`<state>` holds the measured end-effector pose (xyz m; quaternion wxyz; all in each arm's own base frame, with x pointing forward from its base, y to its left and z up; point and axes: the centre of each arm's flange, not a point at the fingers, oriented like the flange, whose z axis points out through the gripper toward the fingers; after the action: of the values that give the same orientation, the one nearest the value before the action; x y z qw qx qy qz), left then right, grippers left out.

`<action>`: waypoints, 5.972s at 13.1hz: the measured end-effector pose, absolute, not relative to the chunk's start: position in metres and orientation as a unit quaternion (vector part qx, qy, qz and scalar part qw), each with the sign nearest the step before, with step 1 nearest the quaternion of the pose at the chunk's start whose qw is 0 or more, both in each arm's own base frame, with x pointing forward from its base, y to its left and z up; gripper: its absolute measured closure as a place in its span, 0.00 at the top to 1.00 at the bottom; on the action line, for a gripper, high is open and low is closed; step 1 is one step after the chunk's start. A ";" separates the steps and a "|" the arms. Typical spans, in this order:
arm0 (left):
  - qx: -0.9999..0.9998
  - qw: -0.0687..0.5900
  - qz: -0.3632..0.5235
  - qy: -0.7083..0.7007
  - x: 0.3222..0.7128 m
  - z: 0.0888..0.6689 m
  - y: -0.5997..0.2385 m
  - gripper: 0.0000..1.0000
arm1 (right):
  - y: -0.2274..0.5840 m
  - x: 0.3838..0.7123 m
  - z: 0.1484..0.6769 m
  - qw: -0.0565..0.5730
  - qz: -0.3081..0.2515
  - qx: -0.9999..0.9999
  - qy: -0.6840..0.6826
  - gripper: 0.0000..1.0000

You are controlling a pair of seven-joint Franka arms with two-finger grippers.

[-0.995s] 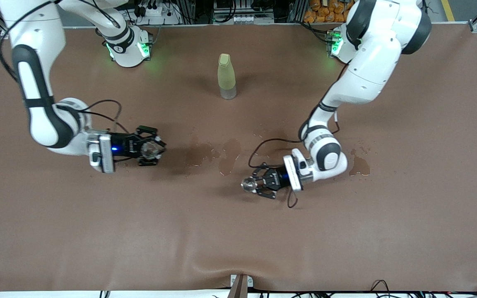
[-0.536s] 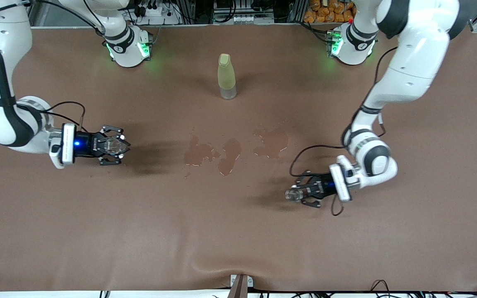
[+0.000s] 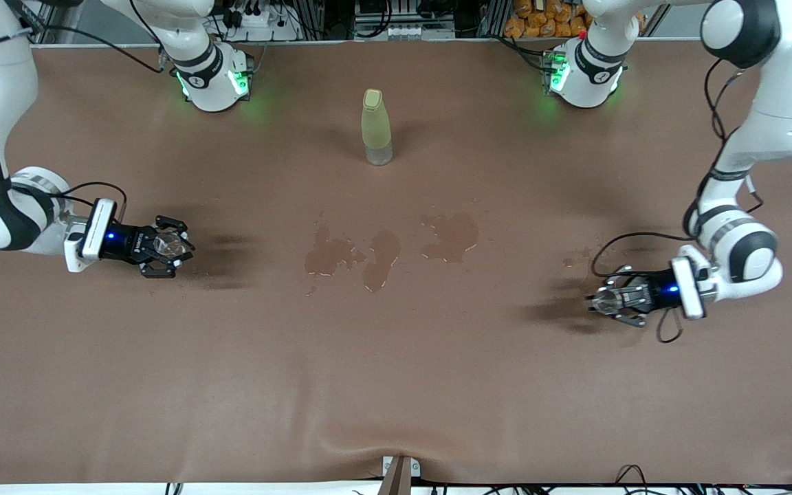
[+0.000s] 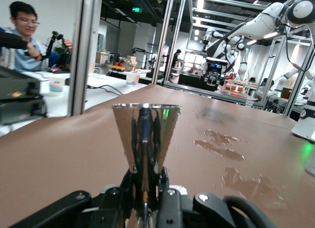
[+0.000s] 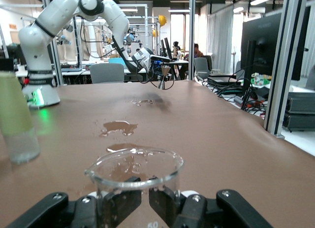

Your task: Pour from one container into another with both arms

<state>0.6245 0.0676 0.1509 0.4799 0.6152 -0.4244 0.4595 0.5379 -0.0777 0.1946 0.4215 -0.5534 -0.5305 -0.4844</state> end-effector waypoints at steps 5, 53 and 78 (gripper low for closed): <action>0.600 0.496 0.457 -0.431 0.592 0.093 0.070 0.21 | -0.092 0.530 0.135 0.423 -0.487 -0.540 -0.541 0.17; 0.582 0.477 0.463 -0.467 0.577 0.083 0.130 0.66 | -0.246 0.564 0.460 0.172 -0.001 -0.928 -0.331 1.00; 0.899 0.188 0.058 -0.391 0.614 0.499 0.202 0.86 | -0.050 0.552 0.628 0.008 0.028 -0.998 -0.052 1.00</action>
<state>0.6144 0.2017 0.4993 0.1881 0.8992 -0.3908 0.0578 0.5519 -0.0498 0.6285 0.0077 -0.9982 -0.0523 0.0277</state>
